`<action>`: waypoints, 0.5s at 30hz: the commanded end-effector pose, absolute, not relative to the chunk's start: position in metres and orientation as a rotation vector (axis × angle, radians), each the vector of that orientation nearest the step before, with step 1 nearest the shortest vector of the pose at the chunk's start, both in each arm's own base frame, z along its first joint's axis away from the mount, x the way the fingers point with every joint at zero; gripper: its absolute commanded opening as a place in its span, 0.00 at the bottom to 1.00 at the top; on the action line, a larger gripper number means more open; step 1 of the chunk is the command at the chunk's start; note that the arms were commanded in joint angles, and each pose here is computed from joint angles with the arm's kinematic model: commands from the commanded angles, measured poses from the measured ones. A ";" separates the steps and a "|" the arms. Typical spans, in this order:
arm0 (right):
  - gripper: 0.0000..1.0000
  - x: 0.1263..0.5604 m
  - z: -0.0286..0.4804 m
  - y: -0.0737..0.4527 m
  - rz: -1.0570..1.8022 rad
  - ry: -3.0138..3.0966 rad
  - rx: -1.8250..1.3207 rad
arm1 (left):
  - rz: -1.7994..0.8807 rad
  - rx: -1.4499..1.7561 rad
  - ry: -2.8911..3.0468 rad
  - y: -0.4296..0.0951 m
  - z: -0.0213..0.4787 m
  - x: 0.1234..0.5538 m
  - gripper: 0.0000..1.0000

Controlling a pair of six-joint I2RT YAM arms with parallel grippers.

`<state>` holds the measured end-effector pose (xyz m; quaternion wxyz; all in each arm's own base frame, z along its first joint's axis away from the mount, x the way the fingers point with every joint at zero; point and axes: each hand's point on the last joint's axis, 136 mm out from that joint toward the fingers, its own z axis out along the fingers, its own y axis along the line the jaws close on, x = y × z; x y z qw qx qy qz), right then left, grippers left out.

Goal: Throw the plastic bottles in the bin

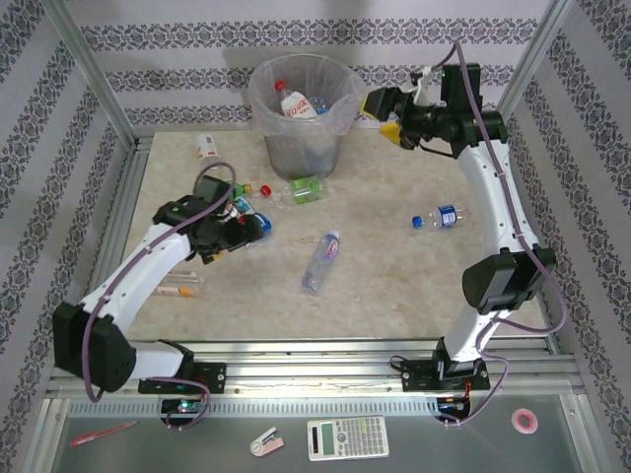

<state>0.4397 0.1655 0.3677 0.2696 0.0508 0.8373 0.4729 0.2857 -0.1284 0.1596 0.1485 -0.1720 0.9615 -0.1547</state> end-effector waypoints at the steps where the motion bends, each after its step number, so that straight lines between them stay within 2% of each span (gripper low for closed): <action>1: 0.98 0.424 0.325 0.161 1.220 2.362 0.133 | -0.487 -0.271 2.786 -0.164 0.167 0.287 1.00; 10: 0.98 0.381 0.274 0.138 1.154 2.469 0.223 | -0.618 0.084 2.860 -0.247 0.142 0.283 1.00; 15: 0.98 0.363 0.265 0.127 1.142 2.480 0.264 | -0.522 0.220 2.914 -0.270 0.123 0.285 0.98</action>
